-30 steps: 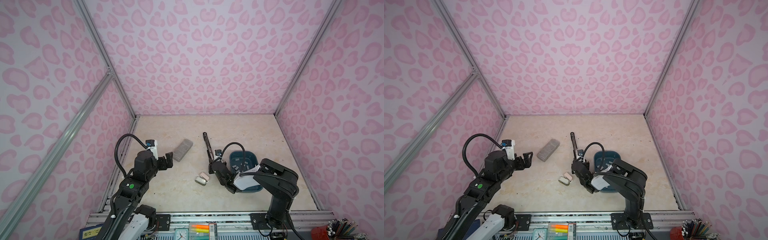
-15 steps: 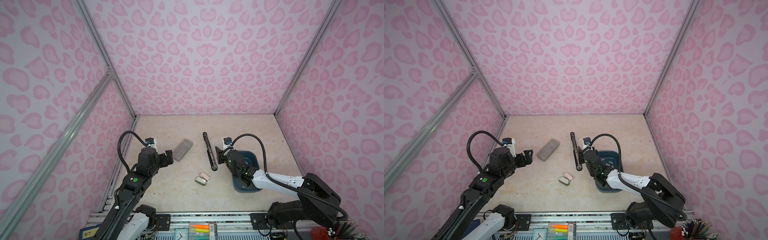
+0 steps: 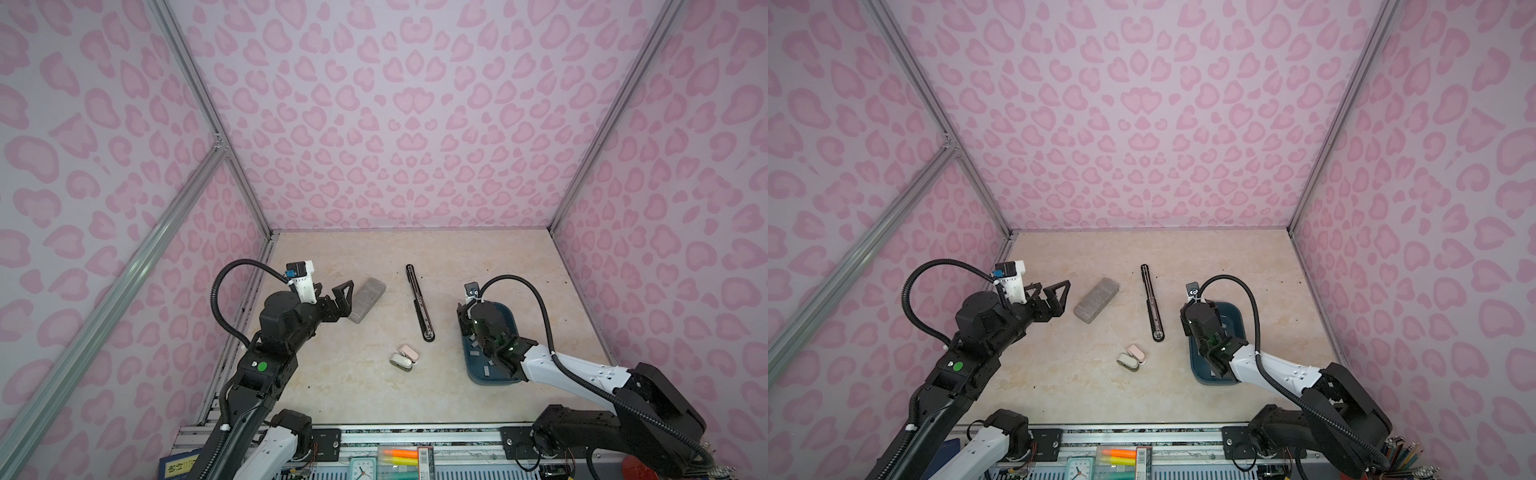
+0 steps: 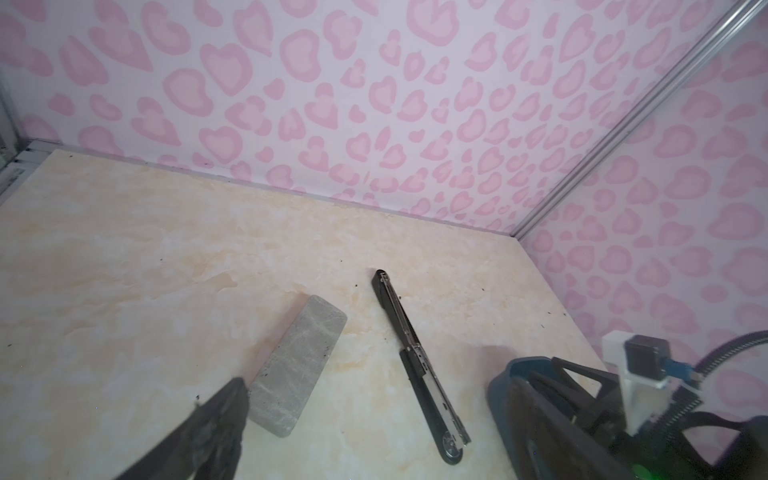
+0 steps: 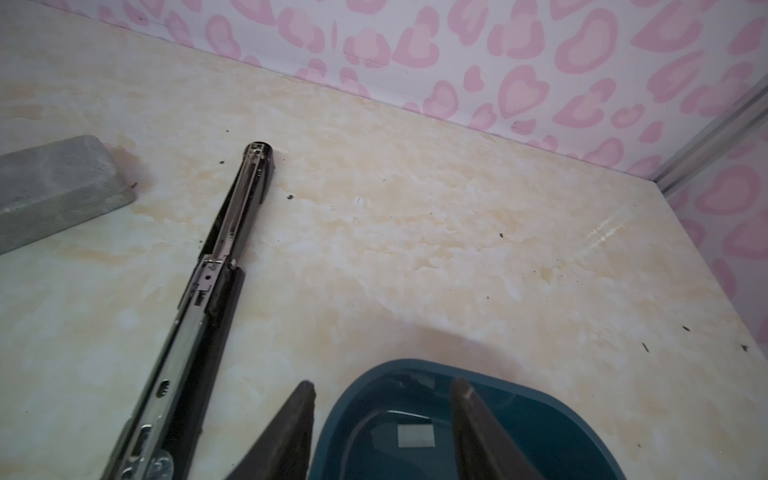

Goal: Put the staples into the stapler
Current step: 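Open the right gripper and move it over the teal tray, then move the left gripper down toward the pink and white staple boxes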

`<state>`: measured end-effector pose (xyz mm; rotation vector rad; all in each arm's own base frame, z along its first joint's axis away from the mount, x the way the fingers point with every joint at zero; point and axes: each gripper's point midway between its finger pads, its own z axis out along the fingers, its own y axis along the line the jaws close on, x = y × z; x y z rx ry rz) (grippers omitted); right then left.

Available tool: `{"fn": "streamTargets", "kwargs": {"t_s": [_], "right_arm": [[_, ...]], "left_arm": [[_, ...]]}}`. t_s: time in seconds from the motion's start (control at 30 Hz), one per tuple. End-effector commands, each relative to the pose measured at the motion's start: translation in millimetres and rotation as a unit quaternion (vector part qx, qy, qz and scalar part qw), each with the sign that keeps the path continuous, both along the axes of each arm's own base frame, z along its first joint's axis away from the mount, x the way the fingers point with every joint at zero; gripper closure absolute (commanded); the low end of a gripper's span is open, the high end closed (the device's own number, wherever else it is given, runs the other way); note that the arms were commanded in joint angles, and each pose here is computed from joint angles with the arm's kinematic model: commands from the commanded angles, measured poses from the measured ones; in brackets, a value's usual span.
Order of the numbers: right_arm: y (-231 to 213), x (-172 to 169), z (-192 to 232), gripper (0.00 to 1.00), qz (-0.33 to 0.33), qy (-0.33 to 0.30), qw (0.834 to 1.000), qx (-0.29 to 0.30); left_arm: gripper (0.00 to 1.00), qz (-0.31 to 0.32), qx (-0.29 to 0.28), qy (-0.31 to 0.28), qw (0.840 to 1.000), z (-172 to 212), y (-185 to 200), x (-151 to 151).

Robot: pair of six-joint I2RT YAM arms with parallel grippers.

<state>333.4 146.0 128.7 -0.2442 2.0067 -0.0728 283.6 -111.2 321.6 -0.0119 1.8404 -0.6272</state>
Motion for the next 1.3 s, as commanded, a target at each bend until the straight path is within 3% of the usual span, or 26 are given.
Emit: {"fn": "streamTargets", "kwargs": {"t_s": [0.0,0.17,0.23,0.33,0.43,0.57,0.67,0.77,0.97,1.0,1.13,1.2,1.27], "right_arm": [[-11.2,2.0,-0.3,0.46,-0.022,-0.011,1.000,0.017],[-23.8,-6.1,3.8,0.39,-0.027,-0.038,0.997,0.057],[-28.1,-9.9,5.7,0.34,-0.025,-0.053,0.995,0.076],[-27.6,-10.9,4.6,0.33,-0.016,-0.050,0.995,0.086],[-26.8,-8.1,3.2,0.33,-0.017,-0.044,0.995,0.084],[-27.4,-7.7,3.7,0.32,-0.019,-0.045,0.995,0.085],[-28.2,-9.7,4.2,0.31,-0.018,-0.049,0.995,0.090],[-27.3,-9.2,3.3,0.30,-0.014,-0.046,0.995,0.092],[-20.1,-3.4,-1.9,0.30,-0.005,-0.029,0.996,0.082],[-19.1,-2.9,-3.2,0.31,-0.003,-0.026,0.996,0.080],[-18.1,-1.0,-3.5,0.31,-0.003,-0.024,0.997,0.079],[-18.0,-0.5,-2.9,0.31,-0.004,-0.025,0.997,0.079],[-17.8,-0.8,-3.6,0.31,-0.003,-0.024,0.997,0.079]], "left_arm": [[0.03,-0.065,-0.022,-0.043,0.997,49.6,-20.2,-8.8],[0.02,-0.088,0.082,-0.121,0.985,88.3,-25.1,2.5],[0.07,-0.129,0.154,-0.156,0.967,89.4,-33.5,-0.4],[0.06,-0.178,0.240,-0.197,0.934,78.6,-42.6,-4.7],[0.12,-0.251,0.348,-0.224,0.875,45.6,-53.1,-8.3],[0.13,-0.325,0.454,-0.192,0.807,-8.9,-53.6,0.9],[0.11,-0.375,0.522,-0.184,0.744,-44.6,-64.1,1.9],[0.11,-0.446,0.556,-0.187,0.676,-70.9,-85.9,-10.3],[0.11,-0.541,0.585,-0.156,0.584,-127.9,-105.2,-29.5],[0.13,-0.557,0.596,-0.147,0.560,-139.4,-104.1,-34.6],[0.14,-0.572,0.647,-0.129,0.488,-165.3,-112.2,-43.4],[0.17,-0.579,0.661,-0.122,0.462,-170.7,-118.1,-46.0],[0.19,-0.579,0.669,-0.111,0.453,-173.1,-123.9,-43.9]]}}
